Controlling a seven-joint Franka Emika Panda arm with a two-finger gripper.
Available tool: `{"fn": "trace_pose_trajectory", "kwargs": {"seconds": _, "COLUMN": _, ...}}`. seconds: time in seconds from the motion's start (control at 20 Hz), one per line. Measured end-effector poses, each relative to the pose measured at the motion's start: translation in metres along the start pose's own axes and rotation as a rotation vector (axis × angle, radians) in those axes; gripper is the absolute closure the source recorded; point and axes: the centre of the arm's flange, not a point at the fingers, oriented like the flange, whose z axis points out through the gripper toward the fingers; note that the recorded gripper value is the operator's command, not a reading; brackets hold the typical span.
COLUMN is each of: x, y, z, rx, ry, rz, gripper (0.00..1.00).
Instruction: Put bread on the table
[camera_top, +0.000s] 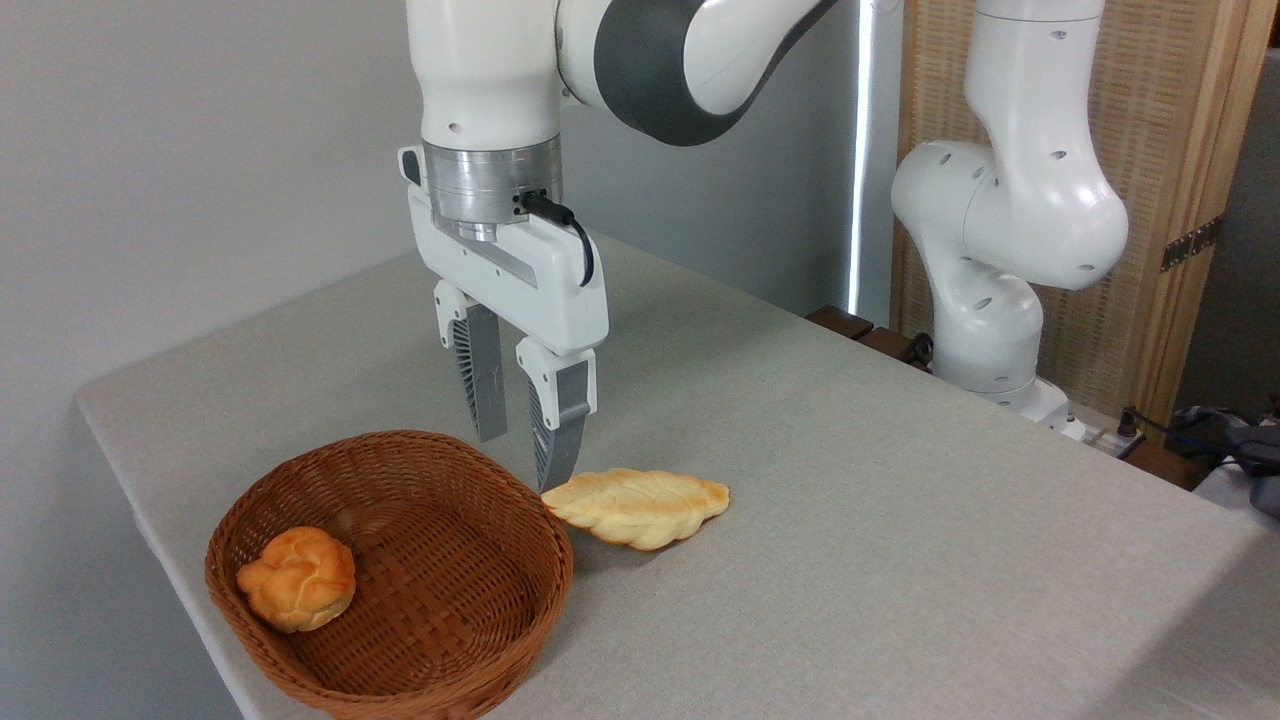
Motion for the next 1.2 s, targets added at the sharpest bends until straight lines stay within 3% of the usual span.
{"fn": "trace_pose_trajectory", "kwargs": {"seconds": 1.2, "x": 0.0067, "y": 0.0062, "z": 0.0024, "rx": -0.005, "ry": -0.003, "rz": 0.077, "gripper": 0.00}}
